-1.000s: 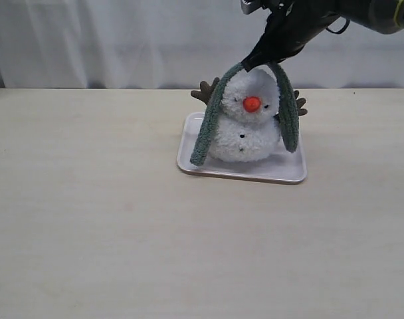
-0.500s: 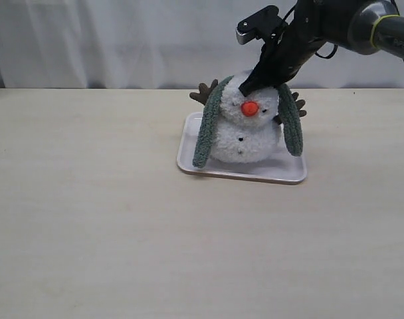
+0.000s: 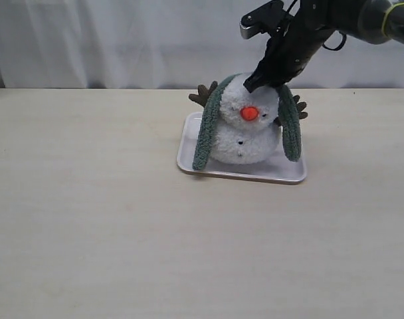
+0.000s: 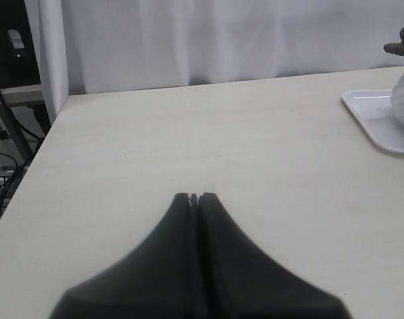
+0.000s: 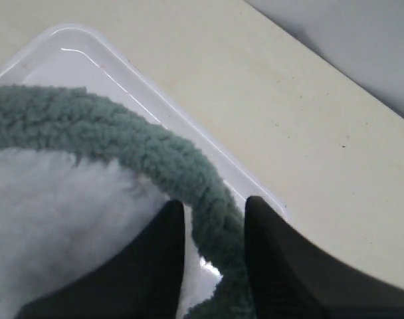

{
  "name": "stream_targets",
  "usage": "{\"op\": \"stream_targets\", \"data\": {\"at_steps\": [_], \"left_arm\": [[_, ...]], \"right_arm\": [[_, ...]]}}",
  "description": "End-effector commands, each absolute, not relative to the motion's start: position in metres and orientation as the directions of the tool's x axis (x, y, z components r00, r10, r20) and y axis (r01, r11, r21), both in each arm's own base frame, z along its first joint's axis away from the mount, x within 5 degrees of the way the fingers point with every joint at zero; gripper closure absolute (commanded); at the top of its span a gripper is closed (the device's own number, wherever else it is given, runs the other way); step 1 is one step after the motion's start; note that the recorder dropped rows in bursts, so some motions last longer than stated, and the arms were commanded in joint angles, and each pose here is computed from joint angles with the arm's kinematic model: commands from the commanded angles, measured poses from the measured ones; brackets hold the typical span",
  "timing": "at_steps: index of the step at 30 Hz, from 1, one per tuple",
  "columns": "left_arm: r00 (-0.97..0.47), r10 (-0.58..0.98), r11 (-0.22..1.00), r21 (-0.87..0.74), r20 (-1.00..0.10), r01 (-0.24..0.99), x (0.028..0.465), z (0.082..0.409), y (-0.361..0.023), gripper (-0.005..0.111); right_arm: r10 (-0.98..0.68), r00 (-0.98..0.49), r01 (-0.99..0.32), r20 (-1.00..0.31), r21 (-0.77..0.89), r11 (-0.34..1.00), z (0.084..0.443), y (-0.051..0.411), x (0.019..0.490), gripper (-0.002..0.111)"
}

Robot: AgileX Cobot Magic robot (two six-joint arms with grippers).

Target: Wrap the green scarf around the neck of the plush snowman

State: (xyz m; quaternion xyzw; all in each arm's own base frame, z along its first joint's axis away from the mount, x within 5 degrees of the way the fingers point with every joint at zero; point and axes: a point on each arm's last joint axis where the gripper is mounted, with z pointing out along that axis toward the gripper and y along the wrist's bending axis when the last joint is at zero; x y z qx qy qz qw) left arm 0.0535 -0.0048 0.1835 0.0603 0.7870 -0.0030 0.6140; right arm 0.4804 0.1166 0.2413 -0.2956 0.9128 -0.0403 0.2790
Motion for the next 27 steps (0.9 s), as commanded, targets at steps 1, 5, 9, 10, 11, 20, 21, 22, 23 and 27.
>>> {"op": "stream_targets", "data": {"at_steps": [1, 5, 9, 10, 11, 20, 21, 22, 23, 27], "left_arm": [[-0.227, 0.081, 0.994, 0.062, -0.970, 0.093, 0.054, 0.184, -0.005, 0.107], [-0.227, 0.081, 0.994, 0.062, -0.970, 0.093, 0.054, 0.184, -0.005, 0.107], [-0.227, 0.081, 0.994, 0.062, -0.970, 0.093, 0.054, 0.184, -0.005, 0.107], [-0.227, 0.081, 0.994, 0.062, -0.970, 0.093, 0.054, 0.184, -0.005, 0.107], [-0.227, 0.081, 0.994, 0.062, -0.970, 0.093, 0.054, 0.184, -0.005, 0.107], [-0.227, 0.081, 0.994, 0.062, -0.970, 0.093, 0.054, 0.184, -0.005, 0.107], [-0.227, 0.081, 0.994, 0.062, -0.970, 0.093, 0.054, 0.184, -0.005, 0.107], [-0.227, 0.081, 0.994, 0.062, -0.970, 0.093, 0.054, 0.184, -0.005, 0.107], [-0.227, 0.081, 0.994, 0.062, -0.970, 0.093, 0.054, 0.184, -0.005, 0.107], [-0.227, 0.084, 0.994, 0.064, -0.970, 0.093, 0.054, 0.184, -0.005, 0.107]], "right_arm": [[-0.557, -0.669, -0.510, -0.493, -0.241, 0.826, 0.265, 0.114, 0.471, 0.074], [-0.541, -0.676, -0.494, -0.500, -0.237, 0.836, 0.283, 0.111, 0.463, 0.074], [-0.524, -0.695, -0.481, -0.492, -0.223, 0.848, 0.295, 0.109, 0.455, 0.074], [-0.520, -0.704, -0.479, -0.484, -0.217, 0.850, 0.296, 0.108, 0.453, 0.074], [-0.517, -0.713, -0.478, -0.474, -0.212, 0.852, 0.296, 0.108, 0.451, 0.074], [-0.327, -0.863, -0.371, -0.385, 0.045, 0.927, 0.292, 0.072, 0.444, 0.074], [-0.311, -0.870, -0.371, -0.382, 0.092, 0.924, 0.290, 0.068, 0.443, 0.074], [-0.293, -0.874, -0.373, -0.389, 0.148, 0.916, 0.290, 0.064, 0.442, 0.074], [-0.289, -0.876, -0.383, -0.386, 0.195, 0.903, 0.286, 0.062, 0.440, 0.072], [-0.277, -0.893, -0.376, -0.354, 0.250, 0.892, 0.266, 0.056, 0.431, 0.062]]}}
